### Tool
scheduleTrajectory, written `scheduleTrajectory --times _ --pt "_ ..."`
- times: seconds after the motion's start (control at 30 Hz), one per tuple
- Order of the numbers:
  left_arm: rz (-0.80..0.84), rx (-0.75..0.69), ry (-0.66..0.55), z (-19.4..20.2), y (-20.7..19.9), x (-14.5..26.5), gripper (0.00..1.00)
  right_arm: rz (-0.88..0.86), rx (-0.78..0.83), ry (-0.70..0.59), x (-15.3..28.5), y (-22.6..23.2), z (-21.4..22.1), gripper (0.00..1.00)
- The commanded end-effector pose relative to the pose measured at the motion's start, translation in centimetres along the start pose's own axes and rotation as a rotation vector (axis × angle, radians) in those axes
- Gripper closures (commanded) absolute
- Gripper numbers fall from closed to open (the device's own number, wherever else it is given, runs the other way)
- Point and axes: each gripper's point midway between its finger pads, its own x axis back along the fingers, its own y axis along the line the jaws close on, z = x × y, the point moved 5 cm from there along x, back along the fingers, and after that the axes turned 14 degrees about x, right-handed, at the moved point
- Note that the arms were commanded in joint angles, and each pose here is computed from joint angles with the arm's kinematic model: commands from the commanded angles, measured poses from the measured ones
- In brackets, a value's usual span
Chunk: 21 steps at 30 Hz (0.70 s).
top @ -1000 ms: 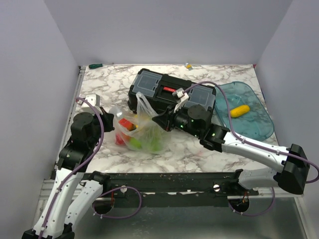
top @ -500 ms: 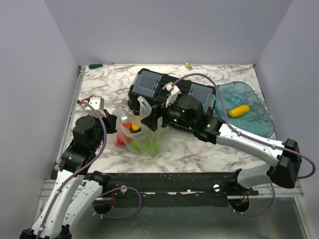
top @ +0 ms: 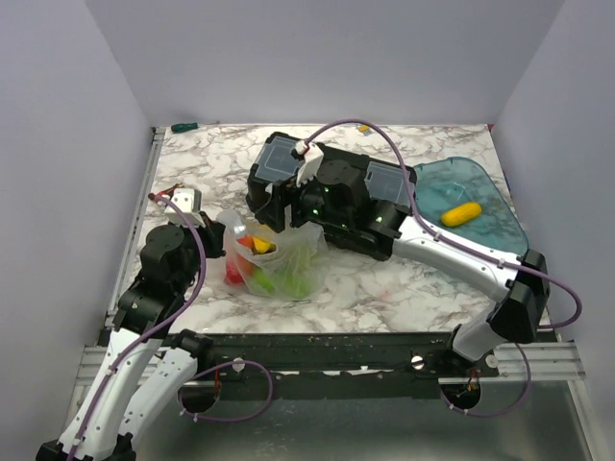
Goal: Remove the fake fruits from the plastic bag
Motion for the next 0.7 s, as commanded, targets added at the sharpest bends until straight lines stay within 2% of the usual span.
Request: scheduleTrajectory --times 0.0,0.07,0.17,0.27,0.47,0.67 --pt "-0.021 -0.010 -0.017 -0.6 0.0 -0.1 1.00 -0.103 -0.092 -0.002 4.1 1.7 0.5 0.30" --pt "-0.036 -0.012 -0.006 -0.4 0.2 -0.3 1.00 -0.142 -0.152 -0.032 6.0 2.2 1.0 0.39" --pt "-0.051 -0.015 0.013 -0.4 0.3 -0.5 1.00 -0.244 -0.232 -0.083 8.1 3.5 1.8 0.60" --pt "-0.044 -0.014 0.005 -0.3 0.3 -0.7 1.00 -0.274 -0.314 -0.021 8.9 3.8 4.3 0.78" --pt "-0.060 -0.019 0.047 0.0 0.4 -1.4 1.00 -0.300 -0.346 0.105 9.7 5.6 10.7 0.80" --pt "-0.054 -0.021 0.040 0.3 0.6 -1.3 1.00 -0.105 -0.291 0.358 9.1 4.1 19.6 0.77"
